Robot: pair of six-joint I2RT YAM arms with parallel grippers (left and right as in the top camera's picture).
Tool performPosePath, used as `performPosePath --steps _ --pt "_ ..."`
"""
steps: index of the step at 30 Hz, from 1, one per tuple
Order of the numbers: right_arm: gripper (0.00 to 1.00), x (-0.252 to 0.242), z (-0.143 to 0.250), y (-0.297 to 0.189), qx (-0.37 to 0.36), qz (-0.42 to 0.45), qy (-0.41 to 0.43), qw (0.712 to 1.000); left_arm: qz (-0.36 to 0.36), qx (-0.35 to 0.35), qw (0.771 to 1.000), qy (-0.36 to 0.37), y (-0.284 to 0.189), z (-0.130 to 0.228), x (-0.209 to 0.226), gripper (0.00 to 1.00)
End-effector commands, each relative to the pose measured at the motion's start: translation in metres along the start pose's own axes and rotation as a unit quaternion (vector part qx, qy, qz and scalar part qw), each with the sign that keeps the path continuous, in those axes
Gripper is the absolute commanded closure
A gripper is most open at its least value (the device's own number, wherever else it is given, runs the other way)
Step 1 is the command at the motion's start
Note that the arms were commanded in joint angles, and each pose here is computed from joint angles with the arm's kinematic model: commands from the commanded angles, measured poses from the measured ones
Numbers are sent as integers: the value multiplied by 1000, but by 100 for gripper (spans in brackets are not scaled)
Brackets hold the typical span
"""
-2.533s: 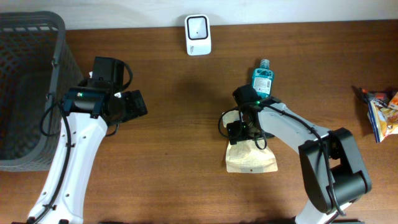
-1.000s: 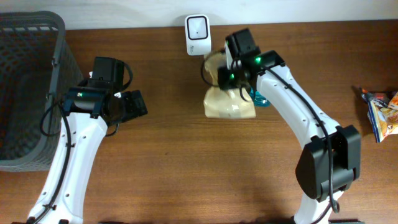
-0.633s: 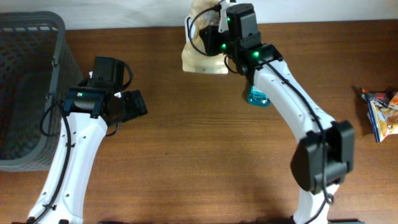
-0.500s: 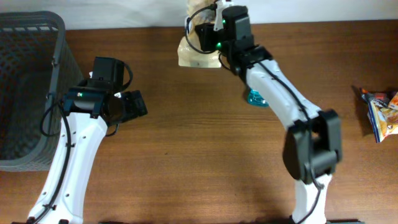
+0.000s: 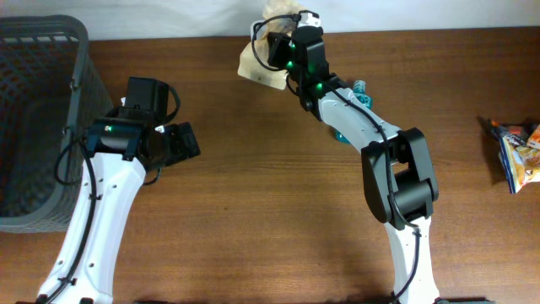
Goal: Scan the item barcode
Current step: 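Lift the plastic bag and hold it at the white scanner, then carry the plastic bag to the top-right corner and release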
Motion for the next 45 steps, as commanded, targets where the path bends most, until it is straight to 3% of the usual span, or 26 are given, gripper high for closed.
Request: performPosePath --steps 1,4,18,23,28,33,36,42,45 --pt "90 -1 -8 0 -50 33 8 998 -4 -12 1000 -10 -6 -2 3 1" --pt "84 -2 -9 -1 -56 39 -3 998 -4 -12 1000 -10 -6 -2 3 1" --pt "85 -6 -7 1 -28 52 -18 998 -4 -12 1000 -10 -6 -2 3 1" --pt "89 14 -70 -31 -37 61 -6 997 -4 -12 1000 -10 -6 -2 3 1" --pt "89 7 -151 -87 -56 124 16 991 -4 -12 1000 -10 -6 -2 3 1" --pt "90 -56 -227 -157 -70 243 66 965 -4 -12 1000 -10 -6 -2 3 1" --pt "90 -124 -256 -202 -66 339 117 931 -4 -12 1000 -10 -6 -2 3 1" --pt "90 -252 -277 -295 -55 488 232 840 -4 -12 1000 -10 -6 -2 3 1" --pt "89 -283 -280 -320 -50 504 265 820 -4 -12 1000 -10 -6 -2 3 1"
Point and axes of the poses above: each gripper's point midway between its finger pads, its own y axis out along the fingers, its own x axis along the line the jaws close on, z = x × y, the point moved 9 cm from there along -y, back along the fingers, and after that the axes turned 14 degrees about y, right-handed, at the moved point
